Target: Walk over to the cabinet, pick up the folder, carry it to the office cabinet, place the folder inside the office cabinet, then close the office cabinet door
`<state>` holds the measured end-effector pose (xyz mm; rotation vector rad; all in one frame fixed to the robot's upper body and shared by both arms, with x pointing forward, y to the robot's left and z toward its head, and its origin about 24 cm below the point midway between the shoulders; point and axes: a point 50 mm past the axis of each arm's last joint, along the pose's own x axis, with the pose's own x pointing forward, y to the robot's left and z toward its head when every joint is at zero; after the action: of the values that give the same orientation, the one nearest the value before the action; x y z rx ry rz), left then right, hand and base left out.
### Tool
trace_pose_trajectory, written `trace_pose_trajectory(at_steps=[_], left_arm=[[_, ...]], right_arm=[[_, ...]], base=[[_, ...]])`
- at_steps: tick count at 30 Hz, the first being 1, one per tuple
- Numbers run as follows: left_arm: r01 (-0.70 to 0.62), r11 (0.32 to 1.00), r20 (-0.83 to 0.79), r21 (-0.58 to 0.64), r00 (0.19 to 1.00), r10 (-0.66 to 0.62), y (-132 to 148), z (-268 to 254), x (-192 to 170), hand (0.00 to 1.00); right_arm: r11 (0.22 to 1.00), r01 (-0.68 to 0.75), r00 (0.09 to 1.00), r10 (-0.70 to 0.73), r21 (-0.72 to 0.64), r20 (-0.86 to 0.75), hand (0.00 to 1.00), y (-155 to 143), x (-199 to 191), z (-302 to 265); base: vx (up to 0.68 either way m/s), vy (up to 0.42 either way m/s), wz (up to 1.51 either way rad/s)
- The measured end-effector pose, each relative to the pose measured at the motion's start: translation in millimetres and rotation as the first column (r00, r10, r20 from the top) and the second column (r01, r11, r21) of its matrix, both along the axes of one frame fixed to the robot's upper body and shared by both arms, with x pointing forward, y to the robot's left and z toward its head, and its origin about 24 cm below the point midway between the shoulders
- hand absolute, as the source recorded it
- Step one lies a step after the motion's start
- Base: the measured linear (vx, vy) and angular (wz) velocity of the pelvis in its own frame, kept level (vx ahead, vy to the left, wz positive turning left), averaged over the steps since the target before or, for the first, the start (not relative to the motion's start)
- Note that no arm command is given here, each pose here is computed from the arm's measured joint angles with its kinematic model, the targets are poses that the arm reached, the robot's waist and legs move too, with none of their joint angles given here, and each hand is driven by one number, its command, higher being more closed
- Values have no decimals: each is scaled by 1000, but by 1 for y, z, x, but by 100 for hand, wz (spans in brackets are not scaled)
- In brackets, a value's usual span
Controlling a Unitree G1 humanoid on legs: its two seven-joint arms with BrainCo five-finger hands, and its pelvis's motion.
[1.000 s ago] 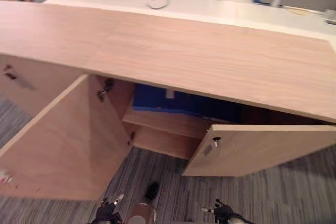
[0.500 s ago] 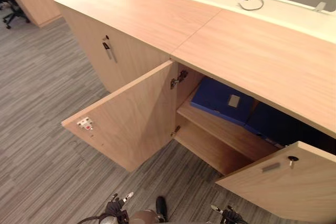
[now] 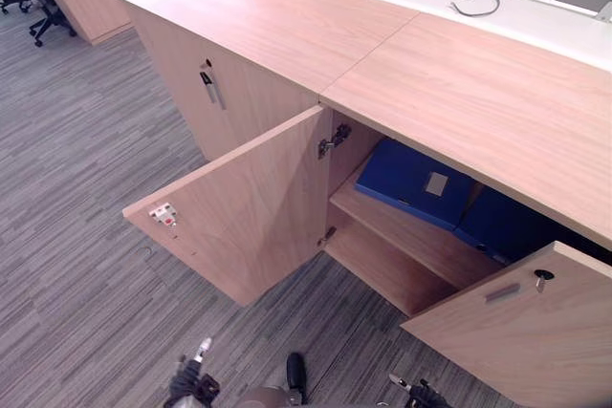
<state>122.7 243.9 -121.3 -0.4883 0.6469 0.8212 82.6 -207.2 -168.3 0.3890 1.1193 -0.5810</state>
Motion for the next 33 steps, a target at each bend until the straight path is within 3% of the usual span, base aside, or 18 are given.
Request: trace_pose_trajectory(at_steps=[6, 11, 14, 20, 25, 33], left_arm=[[75, 958, 46, 277, 995, -92, 47, 43, 40, 0], [134, 845, -16, 517, 989, -148, 95, 85, 65, 0], [160, 779, -26, 606, 983, -182, 108, 107, 82, 0], [305, 644, -129, 701, 943, -306, 103, 122, 103, 0], [373, 571, -185, 731, 914, -361, 95, 126, 114, 0], [567, 379, -361, 731, 793, -490, 80, 116, 109, 0]], right_arm=[[1000, 30, 999, -30, 8, 13, 0, -2, 0, 1], [1000, -5, 1000, 5, 7, 23, 0, 0, 3, 1], [1000, -2, 1000, 2, 11, 24, 0, 0, -2, 1], [1000, 2, 1000, -2, 15, 17, 0, 1, -10, 0], [1000, 6, 1000, -6, 20, 12, 0, 2, -13, -1], [1000, 8, 1000, -8, 14, 12, 0, 2, -15, -1]], base=[[1, -2, -3], [-5, -9, -29], [-8, -13, -15], [15, -9, -14], [0, 0, 0], [-28, 2, 1]])
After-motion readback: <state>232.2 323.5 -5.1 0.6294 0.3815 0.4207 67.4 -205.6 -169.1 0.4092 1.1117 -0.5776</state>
